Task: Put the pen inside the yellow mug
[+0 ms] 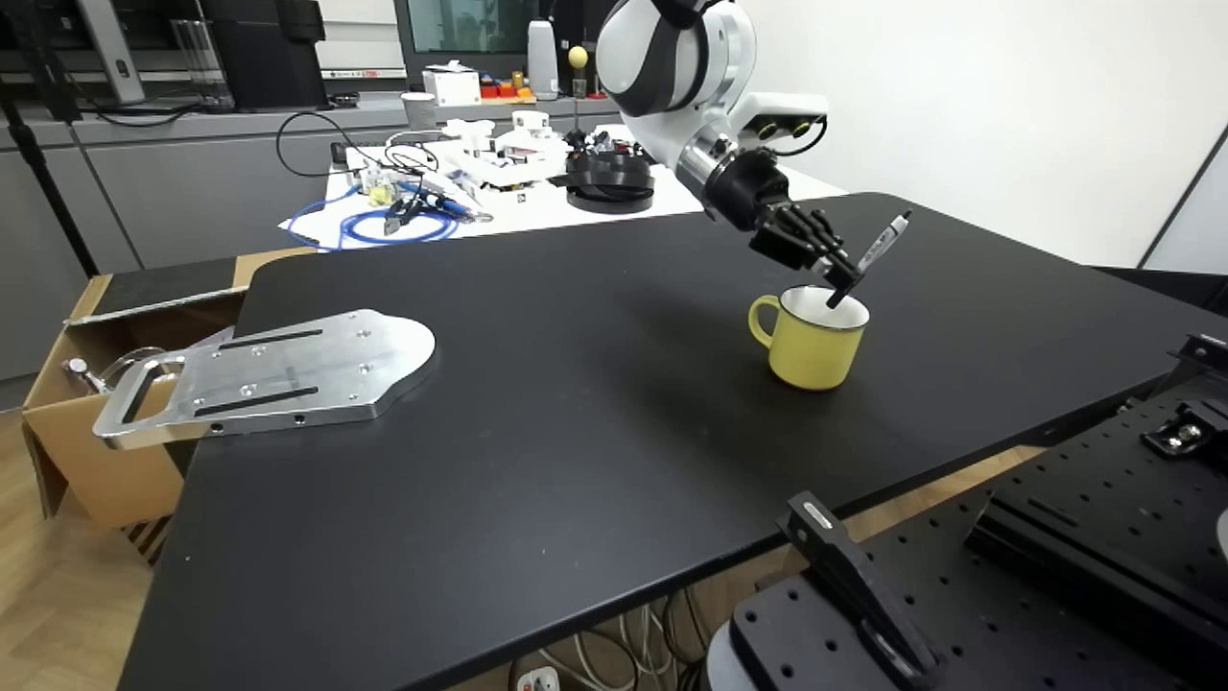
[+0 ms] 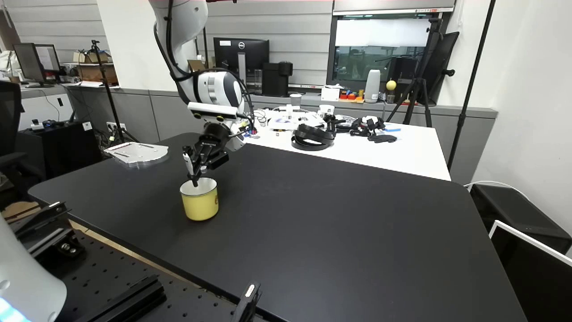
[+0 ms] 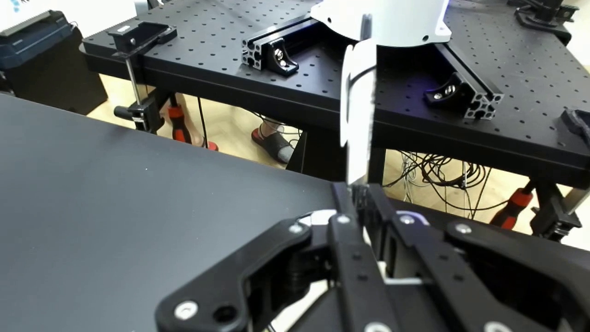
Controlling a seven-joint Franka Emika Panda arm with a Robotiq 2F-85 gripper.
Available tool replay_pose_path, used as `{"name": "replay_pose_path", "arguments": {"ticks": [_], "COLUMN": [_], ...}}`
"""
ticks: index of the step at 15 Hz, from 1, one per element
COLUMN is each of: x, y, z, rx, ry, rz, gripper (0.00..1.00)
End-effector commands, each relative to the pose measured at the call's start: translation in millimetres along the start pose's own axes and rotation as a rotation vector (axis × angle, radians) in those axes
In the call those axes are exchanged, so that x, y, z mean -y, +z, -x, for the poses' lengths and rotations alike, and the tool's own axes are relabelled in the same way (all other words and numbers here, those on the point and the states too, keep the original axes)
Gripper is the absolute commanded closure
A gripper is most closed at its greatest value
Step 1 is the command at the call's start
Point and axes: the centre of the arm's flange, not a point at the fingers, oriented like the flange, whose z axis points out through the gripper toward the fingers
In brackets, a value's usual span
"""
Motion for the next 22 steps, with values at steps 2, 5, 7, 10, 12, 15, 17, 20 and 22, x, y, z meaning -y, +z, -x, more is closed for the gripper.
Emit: {"name": "replay_pose_path", "arguments": {"ticks": [2,5,7,10,12,15,17,20,22], "x": [-3,-3,-3,-2,-1,1,2,4,6], "y": [-4,-5,-7,-10,-13,-18,-19,-26,-33], "z": [-8,-12,-14,-13,-11,-8,-6,1,7], "rx": [-0.048,-0.082,-0.106,-0.127,-0.137,-0.147,-0.151,-0.162,-0.172], "ry": [0.003,0.004,0.004,0.007,-0.001,-0.005,-0.010,-0.019,-0.028], "rz": [0.006,0.012,0.017,0.020,0.022,0.021,0.021,0.021,0.019], "gripper": [0.97,0.97,0.97,0.63,0.57,0.37,0.23,0.03,0.00]}}
